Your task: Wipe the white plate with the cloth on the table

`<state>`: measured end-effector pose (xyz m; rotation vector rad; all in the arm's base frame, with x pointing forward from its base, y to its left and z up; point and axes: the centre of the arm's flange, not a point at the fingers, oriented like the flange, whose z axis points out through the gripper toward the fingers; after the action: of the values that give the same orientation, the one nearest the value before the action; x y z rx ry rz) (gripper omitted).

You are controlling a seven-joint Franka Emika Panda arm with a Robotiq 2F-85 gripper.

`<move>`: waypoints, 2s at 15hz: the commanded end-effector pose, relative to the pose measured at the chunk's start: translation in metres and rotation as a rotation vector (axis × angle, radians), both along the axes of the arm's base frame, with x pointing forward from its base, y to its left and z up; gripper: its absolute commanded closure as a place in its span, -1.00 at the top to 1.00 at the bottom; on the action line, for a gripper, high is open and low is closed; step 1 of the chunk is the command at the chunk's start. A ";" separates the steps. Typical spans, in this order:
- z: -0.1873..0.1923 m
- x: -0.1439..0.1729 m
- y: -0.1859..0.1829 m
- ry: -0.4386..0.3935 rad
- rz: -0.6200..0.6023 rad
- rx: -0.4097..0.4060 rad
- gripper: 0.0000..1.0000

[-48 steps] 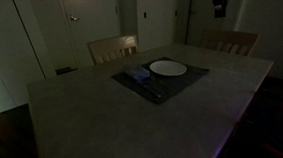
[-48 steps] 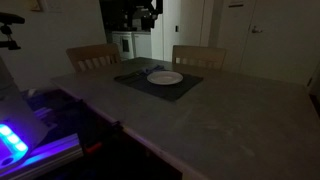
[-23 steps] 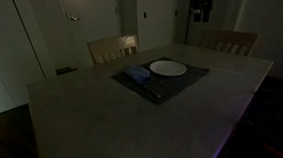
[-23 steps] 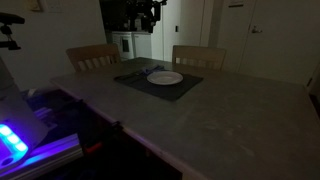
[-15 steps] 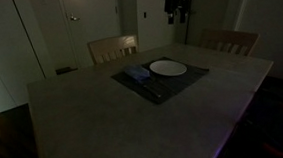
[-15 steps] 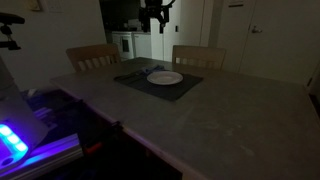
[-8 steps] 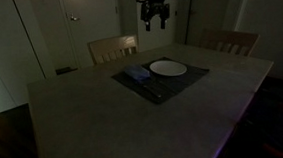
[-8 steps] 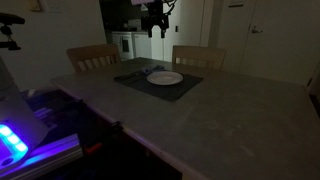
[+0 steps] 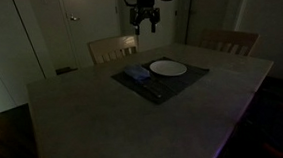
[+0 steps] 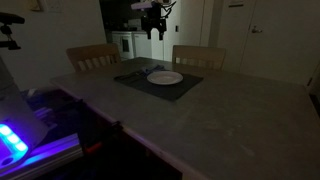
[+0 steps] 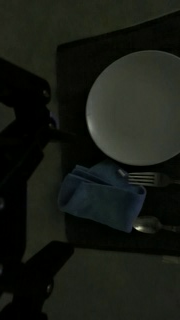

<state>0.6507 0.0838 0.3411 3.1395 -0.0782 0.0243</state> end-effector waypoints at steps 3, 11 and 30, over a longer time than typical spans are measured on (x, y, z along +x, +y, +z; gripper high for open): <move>-0.001 0.005 0.011 -0.011 0.007 -0.017 1.00; -0.036 0.034 0.047 -0.025 0.005 -0.081 1.00; -0.136 0.041 0.071 -0.005 -0.140 -0.039 1.00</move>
<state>0.6925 0.1547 0.2141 3.0786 -0.2804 0.0282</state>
